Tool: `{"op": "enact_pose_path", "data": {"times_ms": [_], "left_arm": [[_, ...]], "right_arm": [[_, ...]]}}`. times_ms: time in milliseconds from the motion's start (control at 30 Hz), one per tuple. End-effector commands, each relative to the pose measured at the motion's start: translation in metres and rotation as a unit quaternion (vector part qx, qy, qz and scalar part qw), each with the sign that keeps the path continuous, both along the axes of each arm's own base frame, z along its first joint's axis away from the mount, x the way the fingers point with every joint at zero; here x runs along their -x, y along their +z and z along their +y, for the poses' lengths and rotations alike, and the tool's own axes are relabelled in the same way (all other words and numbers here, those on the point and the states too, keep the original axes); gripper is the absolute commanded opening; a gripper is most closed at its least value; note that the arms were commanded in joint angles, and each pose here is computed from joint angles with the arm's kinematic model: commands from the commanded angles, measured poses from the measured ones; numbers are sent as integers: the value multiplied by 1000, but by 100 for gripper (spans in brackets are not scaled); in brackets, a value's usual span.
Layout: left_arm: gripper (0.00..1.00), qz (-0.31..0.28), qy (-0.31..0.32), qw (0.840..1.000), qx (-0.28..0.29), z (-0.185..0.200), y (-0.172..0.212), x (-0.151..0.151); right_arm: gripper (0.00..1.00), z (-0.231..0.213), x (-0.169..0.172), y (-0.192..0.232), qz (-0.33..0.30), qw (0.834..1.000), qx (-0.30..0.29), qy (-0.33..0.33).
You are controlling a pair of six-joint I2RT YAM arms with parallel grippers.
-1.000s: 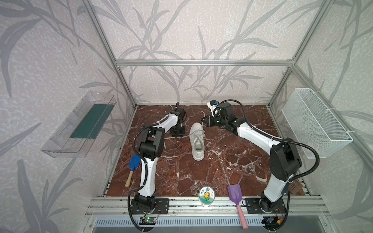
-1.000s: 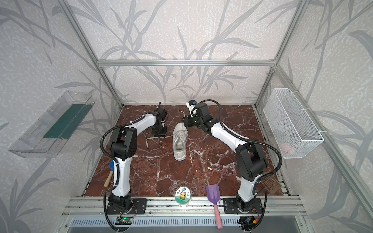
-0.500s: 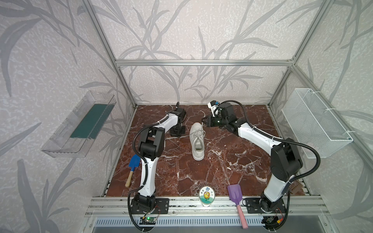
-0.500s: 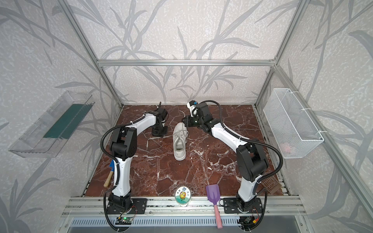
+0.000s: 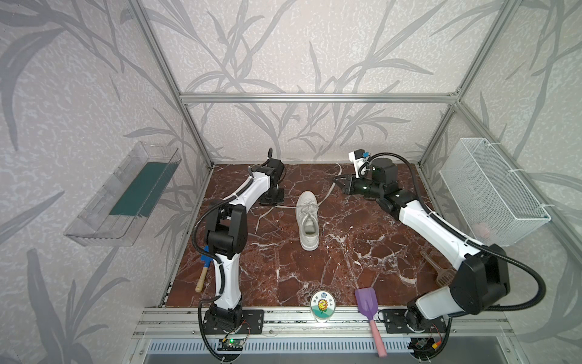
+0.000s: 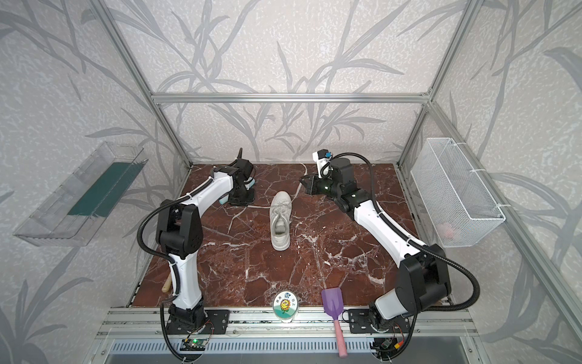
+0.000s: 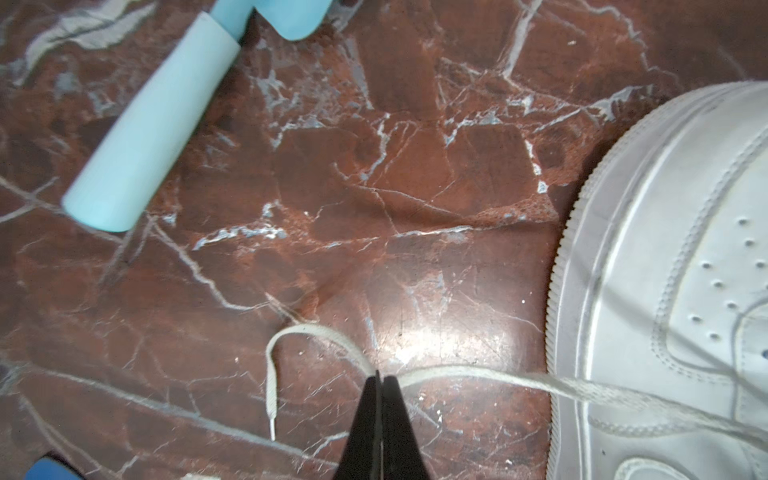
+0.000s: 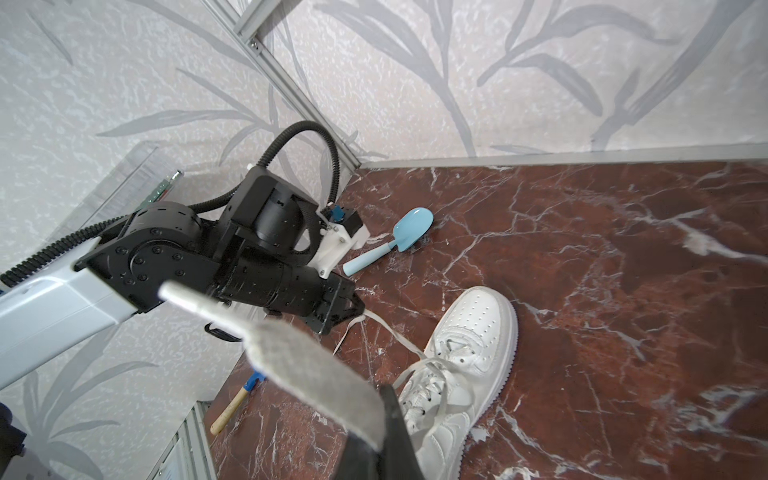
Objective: Tie the shoes
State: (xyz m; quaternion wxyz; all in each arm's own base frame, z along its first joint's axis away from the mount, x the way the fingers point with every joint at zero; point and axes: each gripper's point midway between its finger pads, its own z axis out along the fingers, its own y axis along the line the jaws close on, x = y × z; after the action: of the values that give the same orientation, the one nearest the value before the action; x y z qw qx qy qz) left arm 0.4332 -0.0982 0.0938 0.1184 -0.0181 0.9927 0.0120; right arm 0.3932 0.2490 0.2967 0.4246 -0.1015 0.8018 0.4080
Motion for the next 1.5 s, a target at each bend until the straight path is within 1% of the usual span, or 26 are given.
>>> {"op": "enact_pose_path", "data": {"times_ms": [0, 233, 333, 500, 633, 867, 1067, 1167, 1233, 1467], "left_arm": [[0, -23, 0, 1000, -17, 14, 37, 6], [0, -42, 4, 999, -23, 23, 64, 12], [0, -50, 14, 998, -35, 30, 74, 14], [0, -49, 17, 997, -56, 38, 82, 18], [0, -49, 18, 997, -59, 40, 83, 21], [0, -42, 18, 997, -68, 45, 81, 27], [0, -35, 23, 996, -75, 53, 80, 33], [0, -36, 26, 996, -80, 57, 83, 36], [0, -35, 28, 995, -84, 61, 84, 39], [0, -21, 45, 995, -91, 78, 83, 53]], "right_arm": [[0, -25, 10, 5, -8, 1000, 13, -21], [0, -73, 24, 10, -14, 996, 38, -75], [0, -88, 29, 8, -12, 994, 53, -97], [0, -119, 34, -7, 13, 983, 96, -159], [0, -147, 39, -29, 54, 965, 128, -224], [0, -185, 48, -67, 107, 931, 165, -308], [0, -218, 58, -103, 170, 895, 175, -372], [0, -230, 63, -116, 190, 880, 178, -397], [0, -234, 66, -124, 201, 874, 178, -406], [0, -239, 69, -140, 219, 864, 179, -417]]}}
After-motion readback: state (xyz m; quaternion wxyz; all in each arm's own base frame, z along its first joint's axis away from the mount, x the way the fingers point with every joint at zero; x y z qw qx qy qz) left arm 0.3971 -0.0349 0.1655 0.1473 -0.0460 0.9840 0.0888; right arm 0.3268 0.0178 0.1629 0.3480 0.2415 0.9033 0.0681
